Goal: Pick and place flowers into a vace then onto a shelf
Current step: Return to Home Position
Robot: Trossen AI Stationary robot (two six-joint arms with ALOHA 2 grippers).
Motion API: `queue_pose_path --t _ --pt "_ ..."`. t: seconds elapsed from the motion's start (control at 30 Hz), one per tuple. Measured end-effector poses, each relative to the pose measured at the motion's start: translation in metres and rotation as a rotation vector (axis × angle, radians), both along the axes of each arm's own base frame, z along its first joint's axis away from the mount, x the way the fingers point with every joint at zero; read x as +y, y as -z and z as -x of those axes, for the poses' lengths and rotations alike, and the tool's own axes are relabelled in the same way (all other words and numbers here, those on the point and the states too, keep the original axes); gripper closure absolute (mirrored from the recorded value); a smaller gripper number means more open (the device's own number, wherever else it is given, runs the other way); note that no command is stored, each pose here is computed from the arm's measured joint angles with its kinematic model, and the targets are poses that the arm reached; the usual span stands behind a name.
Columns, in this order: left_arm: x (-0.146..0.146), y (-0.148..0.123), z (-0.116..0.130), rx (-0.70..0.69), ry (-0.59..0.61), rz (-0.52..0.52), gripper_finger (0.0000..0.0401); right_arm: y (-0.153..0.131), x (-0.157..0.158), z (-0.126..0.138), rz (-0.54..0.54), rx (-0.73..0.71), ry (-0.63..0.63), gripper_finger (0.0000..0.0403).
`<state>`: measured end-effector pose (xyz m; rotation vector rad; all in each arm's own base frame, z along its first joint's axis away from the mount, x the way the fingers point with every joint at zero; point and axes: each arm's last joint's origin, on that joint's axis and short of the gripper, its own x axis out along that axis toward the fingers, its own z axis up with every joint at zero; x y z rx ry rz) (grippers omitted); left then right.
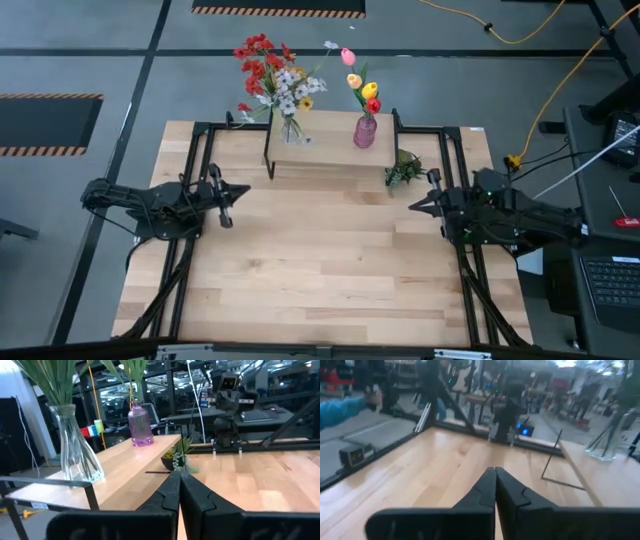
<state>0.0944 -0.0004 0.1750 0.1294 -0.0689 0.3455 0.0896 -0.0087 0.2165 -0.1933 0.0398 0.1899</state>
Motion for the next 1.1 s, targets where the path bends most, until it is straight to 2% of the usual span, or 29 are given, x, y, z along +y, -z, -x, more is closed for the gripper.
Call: queue_pose_path --t 0.1,0.4,0.6,0.87,1.1 --pt "0.000 0.000 0.000 0.000 -0.015 -0.010 0.0400 0.004 0.000 0.003 -0.014 -0.048 0.002 0.0398" --pt "0.001 0.000 0.000 -0.005 -0.021 0.002 0.0400 0.033 -0.001 -0.005 0.033 -0.211 -0.012 0.0398" --pt "0.002 0.000 0.001 -0.007 -0.088 0.016 0.0399 0.039 -0.001 -0.006 0.018 -0.177 -0.008 0.0398" --pt "0.001 0.003 0.000 0.023 -0.025 0.018 0.0399 0.040 -0.001 -0.006 0.016 -0.164 -0.007 0.0398" --pt "0.001 0.004 -0.001 0.039 -0.049 0.004 0.0398 0.043 -0.002 -0.007 0.011 -0.135 -0.005 0.0398"
